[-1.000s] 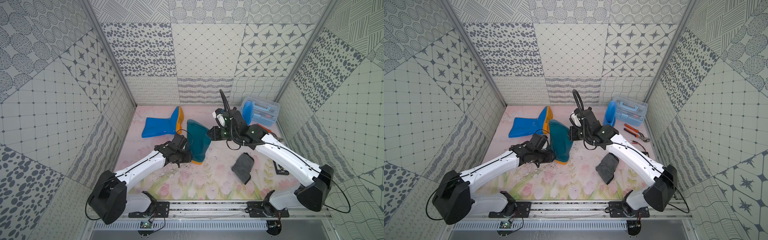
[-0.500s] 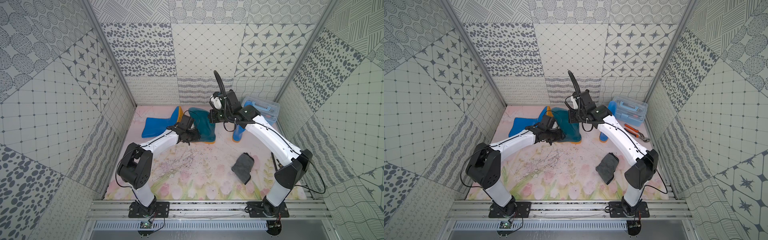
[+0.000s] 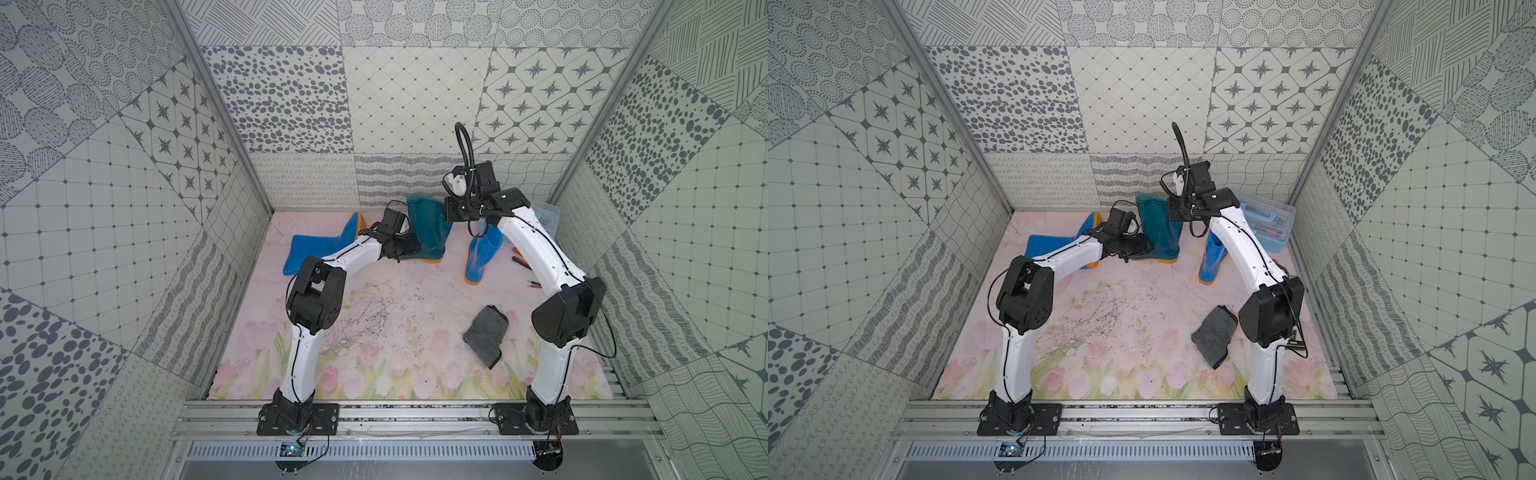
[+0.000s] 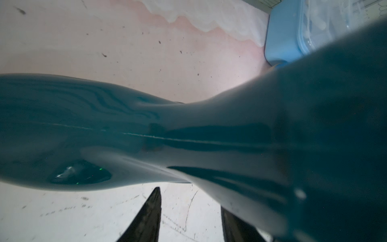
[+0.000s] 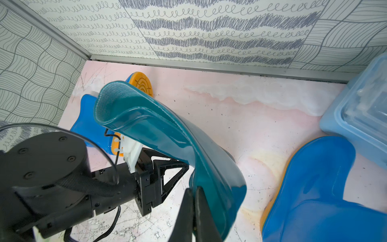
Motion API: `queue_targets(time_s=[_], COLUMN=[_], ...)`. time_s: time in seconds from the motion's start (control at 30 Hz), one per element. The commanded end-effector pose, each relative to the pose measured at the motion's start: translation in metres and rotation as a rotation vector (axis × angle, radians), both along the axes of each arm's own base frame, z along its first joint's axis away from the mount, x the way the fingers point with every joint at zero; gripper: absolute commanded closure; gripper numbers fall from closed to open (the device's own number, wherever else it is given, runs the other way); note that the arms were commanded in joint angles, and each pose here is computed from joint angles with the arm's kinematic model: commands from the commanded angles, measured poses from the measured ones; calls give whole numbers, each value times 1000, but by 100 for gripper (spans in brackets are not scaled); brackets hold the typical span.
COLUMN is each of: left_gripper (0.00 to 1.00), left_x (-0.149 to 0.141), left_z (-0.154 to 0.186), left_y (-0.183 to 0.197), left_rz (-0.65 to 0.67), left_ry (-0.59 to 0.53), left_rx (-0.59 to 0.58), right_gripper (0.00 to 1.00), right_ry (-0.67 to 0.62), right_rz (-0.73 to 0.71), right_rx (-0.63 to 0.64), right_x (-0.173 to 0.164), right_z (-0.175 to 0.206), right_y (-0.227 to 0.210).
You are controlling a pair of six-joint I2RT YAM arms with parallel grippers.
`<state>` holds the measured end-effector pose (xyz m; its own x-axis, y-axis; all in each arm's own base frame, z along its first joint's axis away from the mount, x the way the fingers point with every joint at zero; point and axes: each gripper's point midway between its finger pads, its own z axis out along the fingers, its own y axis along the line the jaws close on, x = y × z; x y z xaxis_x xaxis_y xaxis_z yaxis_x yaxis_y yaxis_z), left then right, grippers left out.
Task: Wipe the rubber boots with a cloth
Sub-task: Place the rubber boot at the center of the board.
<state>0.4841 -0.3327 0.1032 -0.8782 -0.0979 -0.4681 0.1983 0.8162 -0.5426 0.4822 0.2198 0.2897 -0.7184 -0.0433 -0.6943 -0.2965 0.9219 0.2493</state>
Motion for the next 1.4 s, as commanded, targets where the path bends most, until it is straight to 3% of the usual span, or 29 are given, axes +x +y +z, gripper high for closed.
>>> queue_targets(time_s=[0.0, 0.33, 0.6, 1.03, 1.37], left_gripper=[54, 54, 54, 54, 54], left_x=[20, 15, 4, -8, -19], left_z=[1, 8, 11, 39, 71], left_y=[-25, -22, -11, 7, 25], left_rz=[-31, -48, -55, -61, -50], left_ry=[-11, -33, -43, -89, -130], left_rx=[-68, -18, 13, 52, 79], right_gripper=[100, 100, 84, 54, 51], right_ry=[-104, -51, -62, -146, -205], right_rz=[24, 32, 1, 4, 3], right_rx=[41, 33, 49, 83, 77], right_x=[11, 25, 24, 19, 9], right_z=[36, 3, -4, 44, 73], right_y=[-1, 3, 0, 0, -4])
